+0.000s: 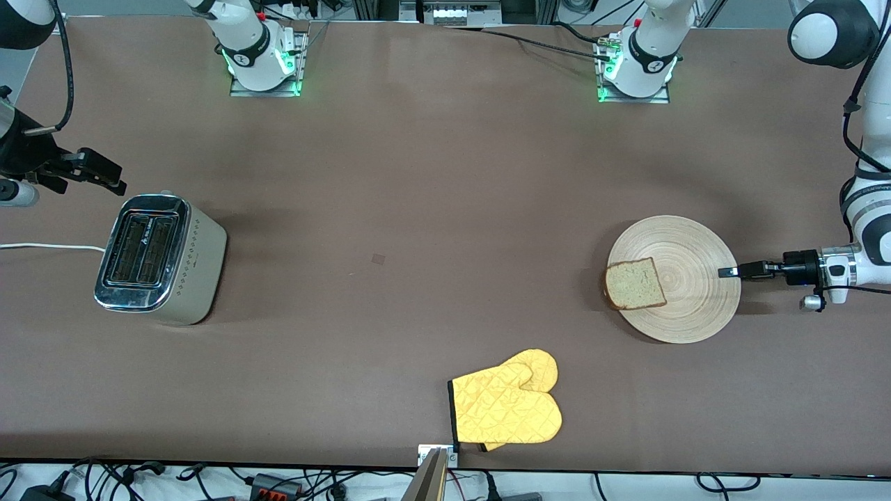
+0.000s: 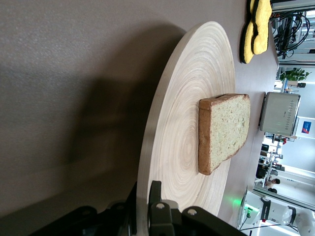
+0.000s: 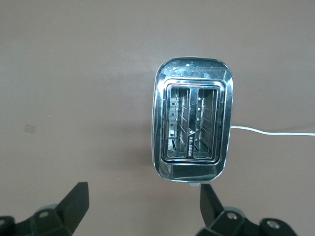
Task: Move plate and put bread in toaster
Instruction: 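Slide the plate toward the toaster with the left gripper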
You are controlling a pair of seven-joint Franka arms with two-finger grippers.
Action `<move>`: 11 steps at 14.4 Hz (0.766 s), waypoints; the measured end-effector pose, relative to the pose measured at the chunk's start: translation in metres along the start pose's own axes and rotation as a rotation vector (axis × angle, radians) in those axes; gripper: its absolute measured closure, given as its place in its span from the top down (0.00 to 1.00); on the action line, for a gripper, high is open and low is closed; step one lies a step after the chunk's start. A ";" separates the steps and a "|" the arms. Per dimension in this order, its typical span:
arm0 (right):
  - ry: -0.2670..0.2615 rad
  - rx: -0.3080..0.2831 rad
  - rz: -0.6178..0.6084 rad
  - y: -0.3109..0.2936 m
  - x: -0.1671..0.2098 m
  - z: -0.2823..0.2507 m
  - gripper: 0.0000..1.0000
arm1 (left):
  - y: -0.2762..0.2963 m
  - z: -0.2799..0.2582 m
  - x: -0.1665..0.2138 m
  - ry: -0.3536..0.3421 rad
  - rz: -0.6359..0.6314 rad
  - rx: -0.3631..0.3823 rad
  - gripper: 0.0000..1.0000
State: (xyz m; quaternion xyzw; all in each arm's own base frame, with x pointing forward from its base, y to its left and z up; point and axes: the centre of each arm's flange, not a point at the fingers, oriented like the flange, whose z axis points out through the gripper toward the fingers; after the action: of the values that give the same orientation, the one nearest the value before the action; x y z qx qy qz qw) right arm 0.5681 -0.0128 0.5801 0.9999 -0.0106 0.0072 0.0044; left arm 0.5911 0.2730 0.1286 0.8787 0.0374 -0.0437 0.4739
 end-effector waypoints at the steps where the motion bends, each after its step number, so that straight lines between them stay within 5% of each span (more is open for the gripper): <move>1: 0.001 0.000 0.000 0.000 0.000 0.000 1.00 | 0.001 0.000 0.000 -0.007 0.002 -0.007 0.10; 6: 0.002 0.000 -0.001 -0.001 0.000 0.000 1.00 | 0.044 0.024 0.012 -0.095 0.072 -0.103 0.09; 11: 0.002 0.000 -0.002 -0.001 0.000 0.000 1.00 | 0.132 0.109 0.045 -0.215 0.211 -0.171 0.09</move>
State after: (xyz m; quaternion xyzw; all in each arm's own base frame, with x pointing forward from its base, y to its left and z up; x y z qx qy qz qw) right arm 0.5686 -0.0119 0.5800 0.9999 -0.0097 0.0083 0.0044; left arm 0.6451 0.1111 0.1735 0.8246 -0.1022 -0.0843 0.5501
